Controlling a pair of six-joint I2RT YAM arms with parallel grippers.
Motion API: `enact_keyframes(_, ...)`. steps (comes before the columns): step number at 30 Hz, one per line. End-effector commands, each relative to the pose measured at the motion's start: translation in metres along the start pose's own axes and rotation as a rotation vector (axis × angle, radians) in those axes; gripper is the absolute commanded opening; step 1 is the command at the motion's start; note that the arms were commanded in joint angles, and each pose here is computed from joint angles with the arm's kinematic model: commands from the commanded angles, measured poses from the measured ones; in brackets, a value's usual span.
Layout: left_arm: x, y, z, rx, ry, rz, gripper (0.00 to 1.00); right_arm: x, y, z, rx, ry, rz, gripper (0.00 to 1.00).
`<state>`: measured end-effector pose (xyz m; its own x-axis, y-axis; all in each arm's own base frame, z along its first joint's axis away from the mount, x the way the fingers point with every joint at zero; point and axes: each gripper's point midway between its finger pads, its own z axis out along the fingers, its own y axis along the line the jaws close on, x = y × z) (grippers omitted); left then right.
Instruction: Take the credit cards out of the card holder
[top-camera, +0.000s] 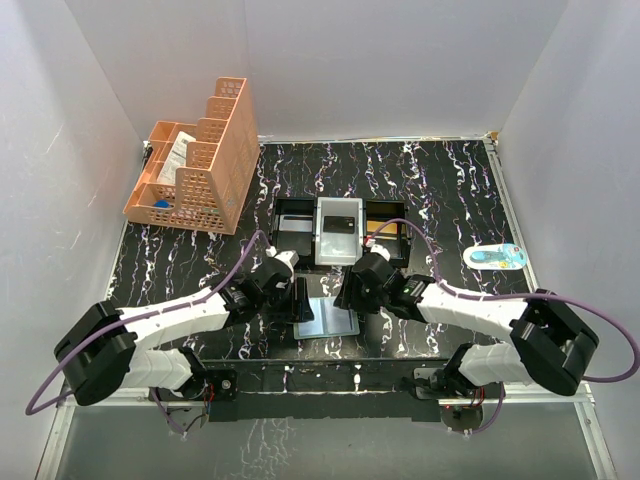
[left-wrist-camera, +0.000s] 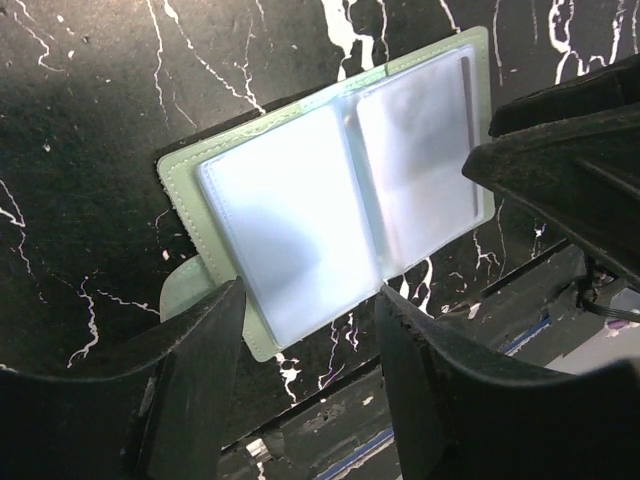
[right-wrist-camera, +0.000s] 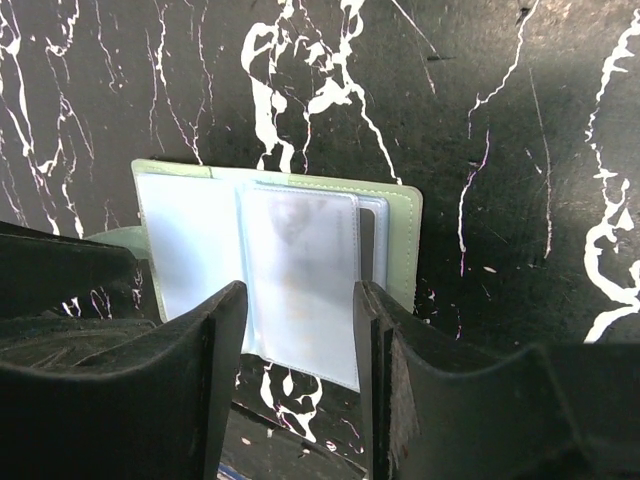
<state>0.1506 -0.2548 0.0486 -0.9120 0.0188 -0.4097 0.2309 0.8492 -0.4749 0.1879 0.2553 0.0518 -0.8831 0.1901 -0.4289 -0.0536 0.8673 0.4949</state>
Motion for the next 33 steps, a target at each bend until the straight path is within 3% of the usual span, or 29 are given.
enact_keyframes(1, 0.005, 0.008, 0.002, -0.025, 0.002, 0.002, 0.53, -0.008, 0.013, 0.002, -0.043, -0.015, -0.013, 0.44)
enact_keyframes(10, 0.017, 0.023, 0.004, -0.069, 0.024, 0.001, 0.44, 0.004, 0.006, 0.009, -0.012, 0.040, -0.014, 0.44)
enact_keyframes(19, 0.029, 0.029, 0.014, -0.079, 0.070, 0.001, 0.26, 0.007, 0.012, 0.012, -0.030, 0.070, -0.034, 0.36)
enact_keyframes(33, 0.027, 0.026, 0.011, -0.071, 0.061, 0.006, 0.20, -0.007, 0.036, -0.003, -0.106, 0.043, -0.052, 0.19)
